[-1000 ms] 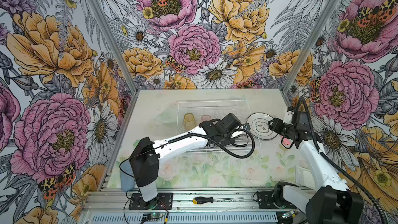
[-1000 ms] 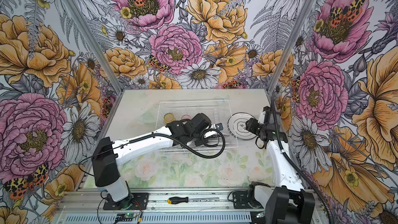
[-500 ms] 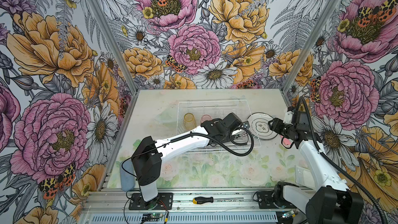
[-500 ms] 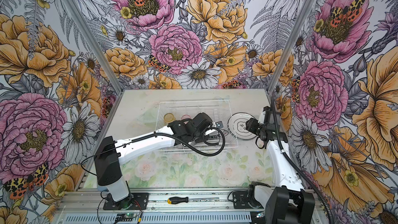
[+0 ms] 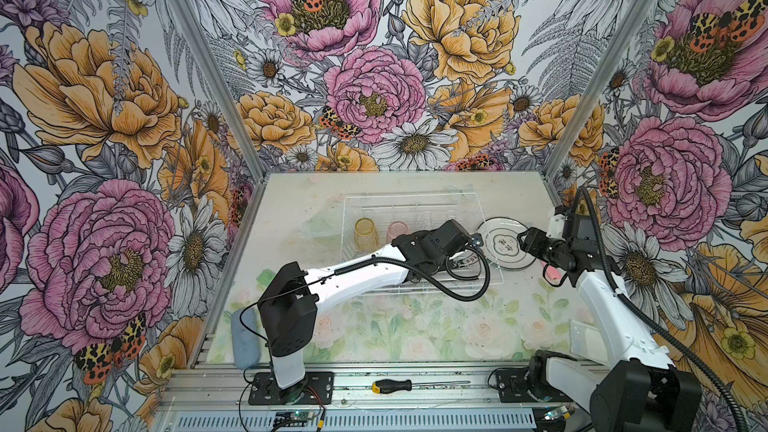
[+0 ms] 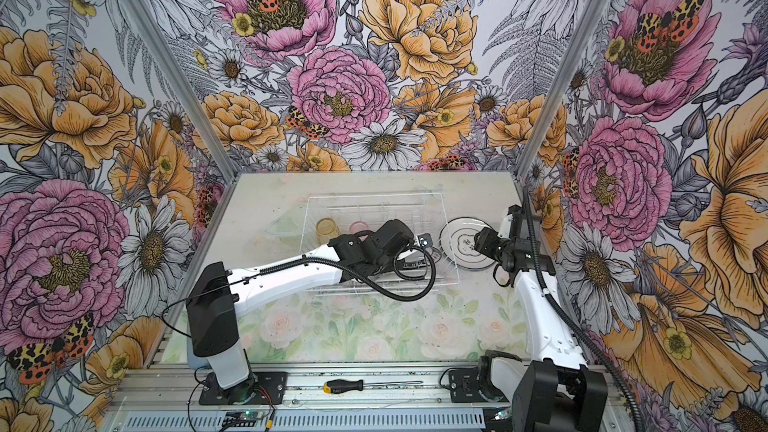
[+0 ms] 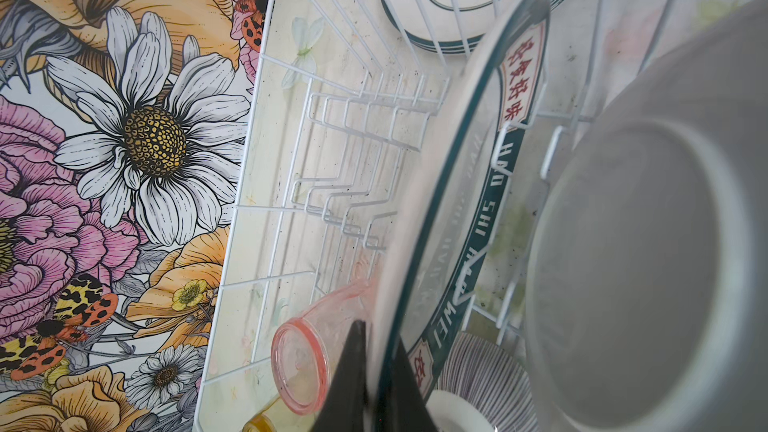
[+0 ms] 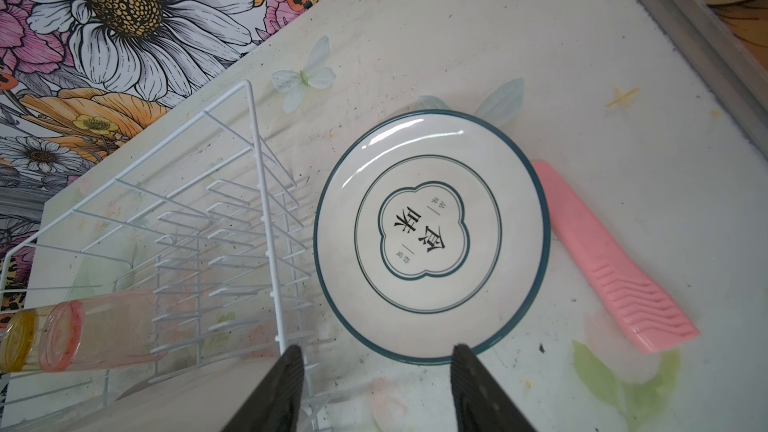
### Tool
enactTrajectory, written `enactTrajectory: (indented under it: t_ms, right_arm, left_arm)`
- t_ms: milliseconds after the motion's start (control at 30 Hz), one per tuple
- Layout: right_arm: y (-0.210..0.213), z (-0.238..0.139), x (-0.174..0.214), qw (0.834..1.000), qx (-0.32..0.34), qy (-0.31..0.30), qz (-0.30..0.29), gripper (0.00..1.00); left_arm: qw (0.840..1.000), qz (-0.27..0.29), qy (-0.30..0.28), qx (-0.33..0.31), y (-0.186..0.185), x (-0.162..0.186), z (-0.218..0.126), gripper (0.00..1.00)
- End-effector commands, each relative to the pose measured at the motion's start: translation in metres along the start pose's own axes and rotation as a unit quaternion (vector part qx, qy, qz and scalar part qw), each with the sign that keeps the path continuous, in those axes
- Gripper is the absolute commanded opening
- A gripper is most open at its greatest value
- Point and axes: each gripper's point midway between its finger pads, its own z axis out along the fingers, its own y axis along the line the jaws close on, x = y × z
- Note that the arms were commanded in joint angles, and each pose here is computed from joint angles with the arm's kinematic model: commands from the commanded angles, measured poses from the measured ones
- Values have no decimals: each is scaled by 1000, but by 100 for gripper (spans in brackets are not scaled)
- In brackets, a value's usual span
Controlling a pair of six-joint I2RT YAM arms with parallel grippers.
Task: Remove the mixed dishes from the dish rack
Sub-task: 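Close the left gripper on the rim of the teal-rimmed lettered plate in the rack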
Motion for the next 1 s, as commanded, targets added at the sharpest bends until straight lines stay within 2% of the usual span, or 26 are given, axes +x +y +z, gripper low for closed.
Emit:
enactTrajectory:
  t_ms: [0, 233, 767, 967]
  right_arm:
    - [5, -5, -5, 1000, -4, -16, -12, 59]
    - [6, -5, -5, 1000, -7, -17, -11, 59]
    - [15, -9, -10, 999, -24, -22, -15, 58]
    - [23, -13, -11, 999, -40, -24, -22, 58]
  left_arm:
    - [999, -25, -25, -21, 12, -16, -6, 0]
    - [998, -33, -34, -38, 20, -18, -15, 0]
    - [992, -81, -77, -60, 57, -20, -59, 0]
    - [985, -128, -103, -55, 74, -16, -77, 0]
